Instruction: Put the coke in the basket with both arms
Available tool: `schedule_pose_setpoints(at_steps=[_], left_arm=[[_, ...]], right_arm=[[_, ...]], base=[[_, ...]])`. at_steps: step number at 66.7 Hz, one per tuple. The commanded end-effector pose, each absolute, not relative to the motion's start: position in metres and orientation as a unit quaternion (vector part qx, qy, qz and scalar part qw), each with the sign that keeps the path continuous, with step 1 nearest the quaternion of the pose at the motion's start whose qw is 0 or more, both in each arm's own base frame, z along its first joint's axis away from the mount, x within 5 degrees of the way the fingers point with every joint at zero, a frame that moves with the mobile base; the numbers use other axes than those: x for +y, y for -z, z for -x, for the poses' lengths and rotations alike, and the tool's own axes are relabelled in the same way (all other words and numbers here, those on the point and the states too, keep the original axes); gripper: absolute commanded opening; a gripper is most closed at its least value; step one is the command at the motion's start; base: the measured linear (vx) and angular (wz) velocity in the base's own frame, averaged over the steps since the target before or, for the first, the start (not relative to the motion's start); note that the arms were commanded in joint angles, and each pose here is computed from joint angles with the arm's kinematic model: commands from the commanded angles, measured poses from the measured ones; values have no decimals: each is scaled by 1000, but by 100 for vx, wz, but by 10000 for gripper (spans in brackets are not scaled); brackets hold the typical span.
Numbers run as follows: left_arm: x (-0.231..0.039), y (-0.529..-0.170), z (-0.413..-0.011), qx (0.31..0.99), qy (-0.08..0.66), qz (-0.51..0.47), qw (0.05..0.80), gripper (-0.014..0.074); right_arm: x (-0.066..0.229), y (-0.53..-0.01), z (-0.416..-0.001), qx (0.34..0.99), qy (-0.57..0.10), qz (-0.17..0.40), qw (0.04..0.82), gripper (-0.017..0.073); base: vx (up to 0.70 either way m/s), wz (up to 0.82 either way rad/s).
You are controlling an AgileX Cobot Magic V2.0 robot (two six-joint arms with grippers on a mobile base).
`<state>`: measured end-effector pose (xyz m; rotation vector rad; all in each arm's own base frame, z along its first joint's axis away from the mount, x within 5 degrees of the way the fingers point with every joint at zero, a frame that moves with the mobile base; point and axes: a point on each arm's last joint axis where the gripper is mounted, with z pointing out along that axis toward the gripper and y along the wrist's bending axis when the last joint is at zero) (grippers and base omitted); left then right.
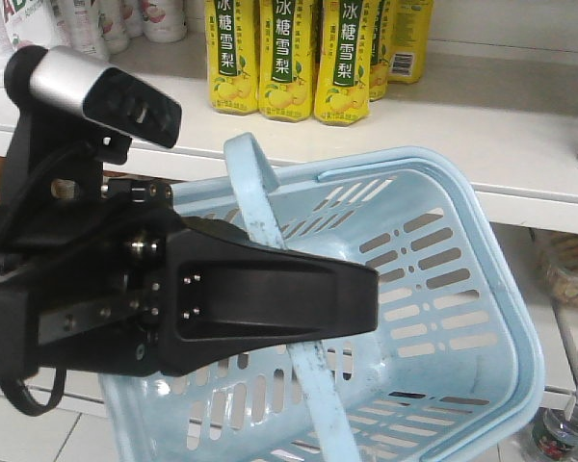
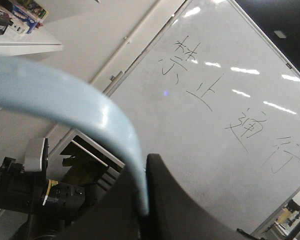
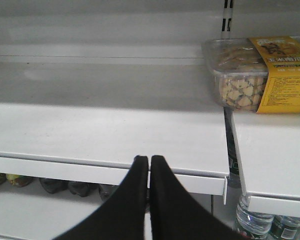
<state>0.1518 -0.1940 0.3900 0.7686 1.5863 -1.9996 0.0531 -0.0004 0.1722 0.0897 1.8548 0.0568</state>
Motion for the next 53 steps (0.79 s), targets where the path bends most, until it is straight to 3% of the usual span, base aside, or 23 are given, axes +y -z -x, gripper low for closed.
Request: schedule_pose_setpoints(at_steps=[1, 53], left_arm=[[-184, -417, -131, 486, 785, -322, 211, -6], [-184, -417, -131, 486, 785, -322, 211, -6]], right_arm=[[-1, -176, -54, 775, -18, -35, 630, -4], [-1, -176, -54, 775, -18, -35, 630, -4]], base=[[5, 0], [6, -17]])
